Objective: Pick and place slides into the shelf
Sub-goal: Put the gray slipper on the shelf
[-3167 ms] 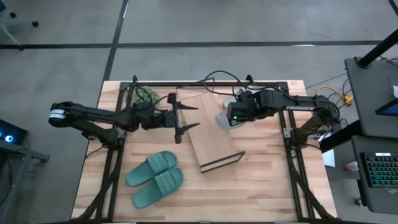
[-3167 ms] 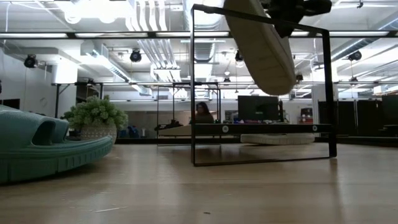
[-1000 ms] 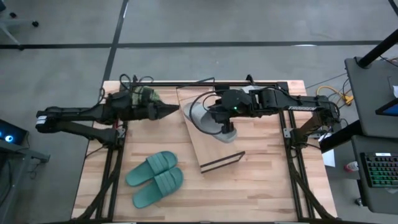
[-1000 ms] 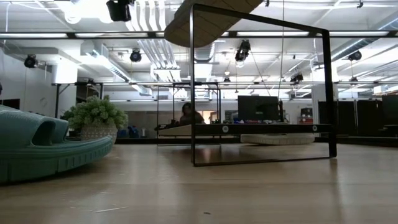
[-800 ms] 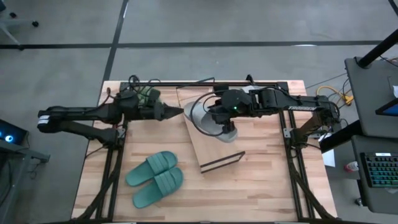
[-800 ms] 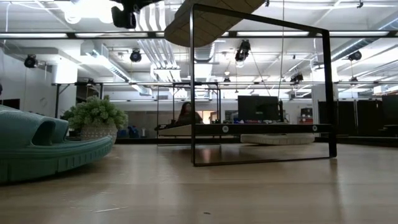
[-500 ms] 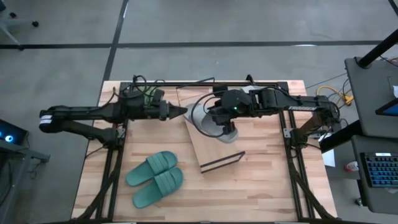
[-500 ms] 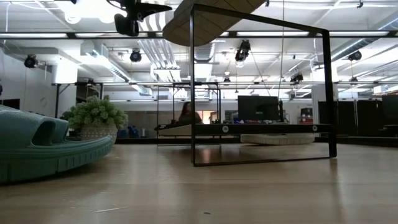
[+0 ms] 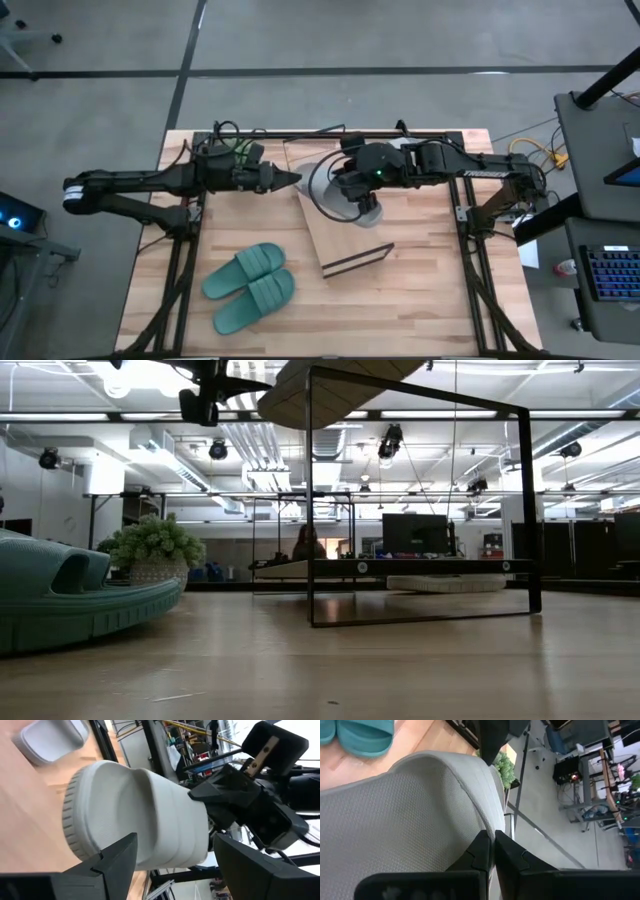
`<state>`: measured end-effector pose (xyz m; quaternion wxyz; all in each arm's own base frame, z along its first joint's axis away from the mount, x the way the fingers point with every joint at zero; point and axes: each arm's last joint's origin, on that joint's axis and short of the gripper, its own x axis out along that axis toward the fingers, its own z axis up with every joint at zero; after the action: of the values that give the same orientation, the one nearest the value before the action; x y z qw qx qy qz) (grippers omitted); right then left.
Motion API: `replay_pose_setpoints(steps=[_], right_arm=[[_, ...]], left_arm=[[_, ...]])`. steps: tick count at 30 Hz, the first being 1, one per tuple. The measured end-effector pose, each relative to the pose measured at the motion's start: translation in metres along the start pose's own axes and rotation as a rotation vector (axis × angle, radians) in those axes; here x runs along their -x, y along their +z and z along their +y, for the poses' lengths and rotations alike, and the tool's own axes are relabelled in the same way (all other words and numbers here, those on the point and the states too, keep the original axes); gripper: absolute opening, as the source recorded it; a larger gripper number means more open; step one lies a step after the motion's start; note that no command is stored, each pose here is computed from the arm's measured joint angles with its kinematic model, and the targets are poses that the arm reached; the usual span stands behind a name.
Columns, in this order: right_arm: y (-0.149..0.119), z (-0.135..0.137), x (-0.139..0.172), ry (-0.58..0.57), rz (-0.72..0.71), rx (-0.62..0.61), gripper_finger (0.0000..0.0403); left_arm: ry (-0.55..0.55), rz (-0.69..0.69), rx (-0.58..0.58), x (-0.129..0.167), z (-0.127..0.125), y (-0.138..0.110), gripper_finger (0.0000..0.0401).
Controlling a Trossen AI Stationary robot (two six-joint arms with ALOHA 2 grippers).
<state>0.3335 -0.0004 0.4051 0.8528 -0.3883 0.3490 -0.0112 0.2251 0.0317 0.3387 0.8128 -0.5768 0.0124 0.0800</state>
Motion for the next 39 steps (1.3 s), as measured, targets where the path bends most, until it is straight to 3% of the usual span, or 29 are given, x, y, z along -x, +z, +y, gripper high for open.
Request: replay_pose_setpoints(steps=[27,31,39], right_arm=[[0.008,-0.005,-0.019,-0.061,-0.058,0.025,0.0008],[0.009,-0.007,-0.018,-0.071,-0.070,0.021,0.0008],[0.010,-0.008,-0.017,-0.082,-0.076,0.024,0.0008]], left_arm=[[-0.042,0.083,0.000,-0.001,-0.004,0.000,0.0241],[-0.041,0.084,0.001,-0.001,-0.004,0.000,0.0204],[-0.040,0.099,-0.001,-0.001,-0.002,-0.001,0.0079]])
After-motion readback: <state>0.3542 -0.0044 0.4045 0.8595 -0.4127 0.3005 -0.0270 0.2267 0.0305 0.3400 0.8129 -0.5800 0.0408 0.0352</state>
